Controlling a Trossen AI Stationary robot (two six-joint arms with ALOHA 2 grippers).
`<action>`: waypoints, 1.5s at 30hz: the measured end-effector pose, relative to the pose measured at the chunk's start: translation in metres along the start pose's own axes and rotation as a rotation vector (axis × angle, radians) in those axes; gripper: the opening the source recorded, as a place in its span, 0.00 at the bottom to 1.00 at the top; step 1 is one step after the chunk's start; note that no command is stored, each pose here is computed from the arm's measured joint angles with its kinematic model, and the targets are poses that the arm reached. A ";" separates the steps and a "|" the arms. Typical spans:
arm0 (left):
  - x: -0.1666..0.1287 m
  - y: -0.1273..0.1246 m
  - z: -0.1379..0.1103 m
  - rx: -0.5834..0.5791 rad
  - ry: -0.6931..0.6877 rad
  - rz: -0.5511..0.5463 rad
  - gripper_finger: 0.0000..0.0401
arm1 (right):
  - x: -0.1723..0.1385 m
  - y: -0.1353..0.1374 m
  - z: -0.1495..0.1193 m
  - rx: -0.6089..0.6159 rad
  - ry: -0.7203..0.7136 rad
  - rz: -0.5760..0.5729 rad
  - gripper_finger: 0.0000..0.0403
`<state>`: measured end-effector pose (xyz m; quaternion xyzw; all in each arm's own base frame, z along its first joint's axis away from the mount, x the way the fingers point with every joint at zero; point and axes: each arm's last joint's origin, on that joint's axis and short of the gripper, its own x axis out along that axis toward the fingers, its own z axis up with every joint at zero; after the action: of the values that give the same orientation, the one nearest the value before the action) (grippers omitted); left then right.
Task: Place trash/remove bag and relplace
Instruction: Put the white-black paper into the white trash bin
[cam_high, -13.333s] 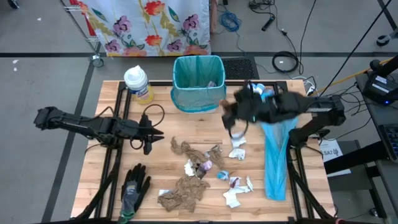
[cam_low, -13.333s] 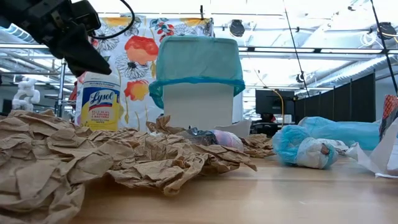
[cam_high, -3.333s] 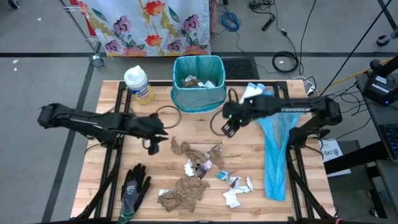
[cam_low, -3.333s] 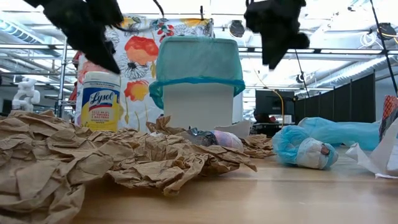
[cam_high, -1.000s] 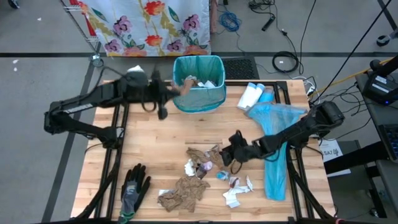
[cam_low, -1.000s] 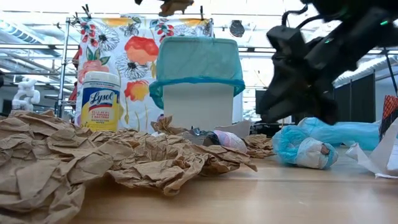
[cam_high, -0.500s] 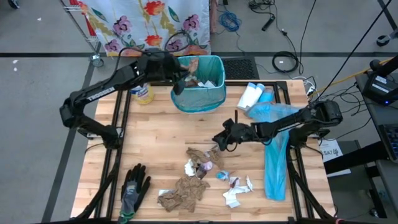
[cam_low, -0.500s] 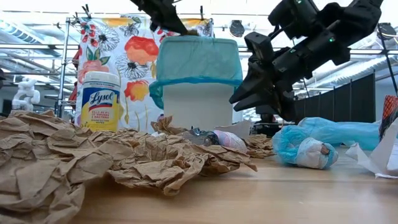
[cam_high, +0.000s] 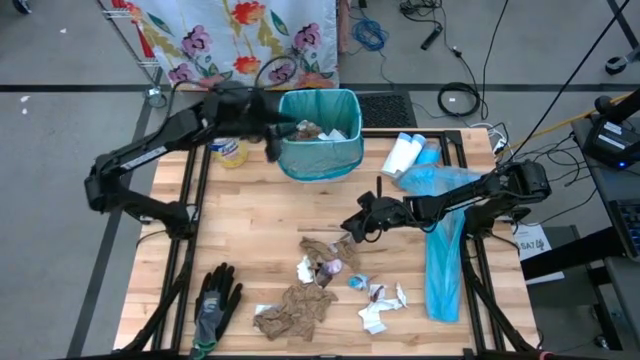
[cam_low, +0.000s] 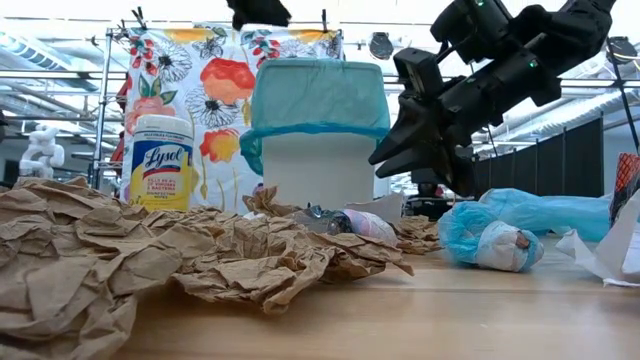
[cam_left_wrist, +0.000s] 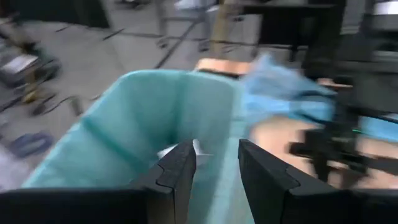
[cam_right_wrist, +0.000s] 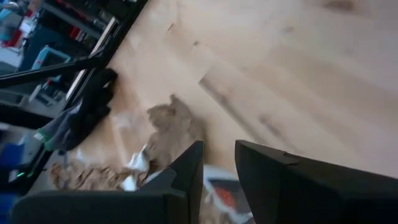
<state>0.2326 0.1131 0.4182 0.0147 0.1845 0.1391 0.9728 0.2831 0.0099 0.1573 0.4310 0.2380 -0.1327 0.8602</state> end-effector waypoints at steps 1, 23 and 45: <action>-0.005 -0.005 -0.001 0.008 -0.008 -0.017 0.32 | 0.000 0.000 0.000 0.006 0.015 0.011 0.21; -0.036 -0.063 -0.160 -0.325 0.048 -0.094 0.32 | -0.020 0.070 0.029 -0.293 0.164 -0.030 0.21; -0.053 -0.067 -0.232 -0.510 -0.009 -0.104 0.32 | 0.030 0.088 0.039 -0.853 0.588 -0.244 0.21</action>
<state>0.1188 0.0284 0.2150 -0.2399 0.1395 0.1306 0.9518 0.3581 0.0304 0.2215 0.0313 0.5504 0.0032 0.8343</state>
